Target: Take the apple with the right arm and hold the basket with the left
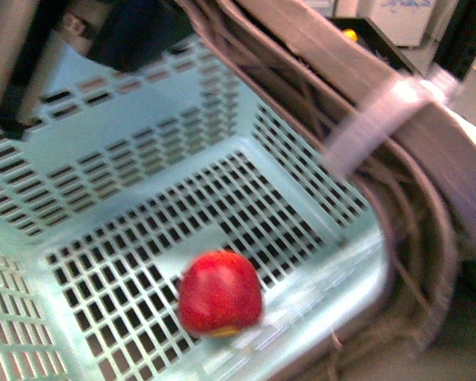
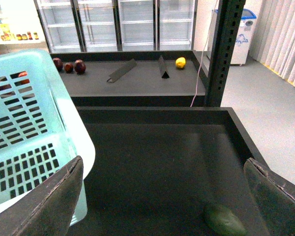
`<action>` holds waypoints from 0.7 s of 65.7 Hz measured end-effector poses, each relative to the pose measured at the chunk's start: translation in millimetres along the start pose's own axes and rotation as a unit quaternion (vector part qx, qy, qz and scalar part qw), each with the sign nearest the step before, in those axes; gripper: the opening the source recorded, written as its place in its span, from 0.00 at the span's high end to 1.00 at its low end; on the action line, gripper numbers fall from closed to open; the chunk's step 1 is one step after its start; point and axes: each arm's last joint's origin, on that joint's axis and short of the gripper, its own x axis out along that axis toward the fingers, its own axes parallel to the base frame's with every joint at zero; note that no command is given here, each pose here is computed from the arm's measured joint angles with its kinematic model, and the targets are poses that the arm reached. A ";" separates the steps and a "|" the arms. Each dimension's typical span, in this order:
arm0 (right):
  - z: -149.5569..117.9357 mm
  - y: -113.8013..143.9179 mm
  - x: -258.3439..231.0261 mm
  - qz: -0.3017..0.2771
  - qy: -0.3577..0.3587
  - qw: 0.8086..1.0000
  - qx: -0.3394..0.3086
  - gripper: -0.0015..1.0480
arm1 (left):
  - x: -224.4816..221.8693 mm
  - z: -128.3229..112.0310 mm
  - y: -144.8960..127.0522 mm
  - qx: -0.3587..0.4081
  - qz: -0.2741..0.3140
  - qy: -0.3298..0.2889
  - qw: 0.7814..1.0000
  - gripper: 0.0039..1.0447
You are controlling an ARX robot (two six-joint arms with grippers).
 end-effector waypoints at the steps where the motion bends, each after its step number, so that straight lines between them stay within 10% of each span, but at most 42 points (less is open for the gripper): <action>1: 0.0 0.0 0.0 0.000 0.000 1.000 0.000 0.08 | 0.0 0.3 0.1 -0.002 0.003 -0.007 1.000 0.86; 12: 0.0 -0.1 0.0 -0.001 0.000 1.000 0.000 0.08 | 0.7 19.5 5.0 -0.021 0.046 -0.133 0.990 0.86; 46: 0.0 0.0 0.0 0.000 0.000 1.000 0.000 0.08 | 36.1 101.0 80.8 -0.176 0.069 -0.172 0.967 0.86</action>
